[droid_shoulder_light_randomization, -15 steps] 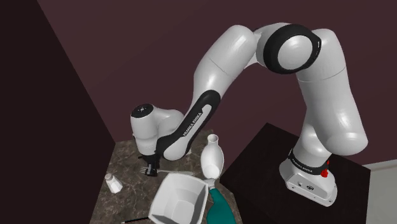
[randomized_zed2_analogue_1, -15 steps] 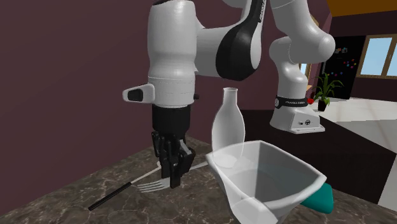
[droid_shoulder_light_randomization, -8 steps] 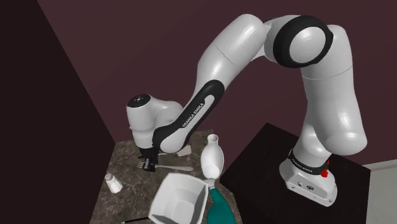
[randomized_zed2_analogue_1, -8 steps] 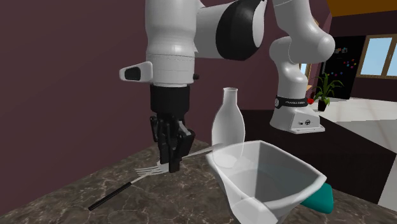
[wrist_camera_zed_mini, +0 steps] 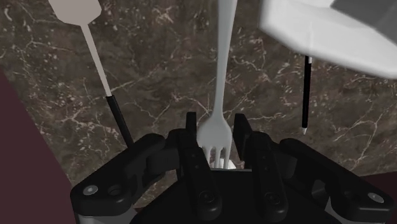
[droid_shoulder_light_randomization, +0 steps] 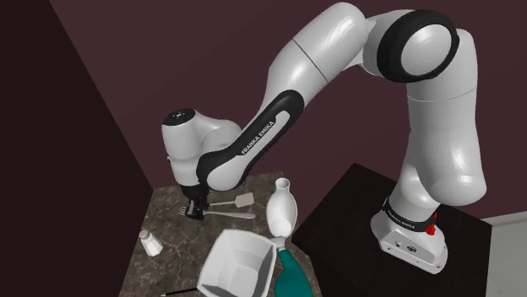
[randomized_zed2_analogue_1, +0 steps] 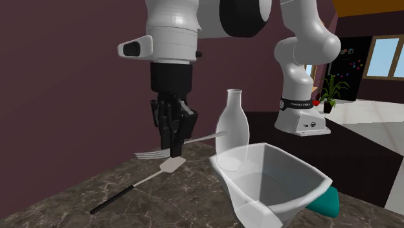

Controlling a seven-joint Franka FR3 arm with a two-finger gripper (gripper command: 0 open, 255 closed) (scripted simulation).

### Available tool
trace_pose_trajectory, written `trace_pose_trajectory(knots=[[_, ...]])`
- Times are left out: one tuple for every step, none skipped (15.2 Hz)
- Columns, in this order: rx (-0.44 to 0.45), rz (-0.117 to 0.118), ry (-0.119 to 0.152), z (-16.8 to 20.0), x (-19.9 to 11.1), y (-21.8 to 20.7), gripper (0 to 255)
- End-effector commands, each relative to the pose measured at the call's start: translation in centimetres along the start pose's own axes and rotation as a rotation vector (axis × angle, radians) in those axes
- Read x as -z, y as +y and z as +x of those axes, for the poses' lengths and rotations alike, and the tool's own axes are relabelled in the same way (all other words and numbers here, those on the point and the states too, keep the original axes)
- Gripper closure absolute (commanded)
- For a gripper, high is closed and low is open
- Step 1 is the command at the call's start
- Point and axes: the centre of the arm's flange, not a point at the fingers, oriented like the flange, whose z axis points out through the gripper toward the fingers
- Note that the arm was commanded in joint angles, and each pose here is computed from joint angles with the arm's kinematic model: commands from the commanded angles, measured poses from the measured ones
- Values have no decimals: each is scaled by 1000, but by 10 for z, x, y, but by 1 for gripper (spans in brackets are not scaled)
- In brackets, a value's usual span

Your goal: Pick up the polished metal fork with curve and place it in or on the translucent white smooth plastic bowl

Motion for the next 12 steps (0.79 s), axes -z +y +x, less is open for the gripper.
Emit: trace_pose_trajectory(knots=[[0, 0, 0, 0, 11, -1, 255], [0, 0, 0, 0, 16, -1, 255], [0, 0, 0, 0, 21, -1, 255], [0, 0, 0, 1, 27, -1, 255], [0, 0, 0, 1, 32, -1, 255], [0, 0, 0, 2, 37, -1, 255], [0, 0, 0, 2, 42, -1, 255], [0, 0, 0, -7, 43, -11, 255], [0, 0, 0, -16, 44, -20, 255], [0, 0, 0, -25, 45, -30, 255], [0, 0, 0, -35, 46, -39, 255], [0, 0, 0, -44, 46, -49, 255]])
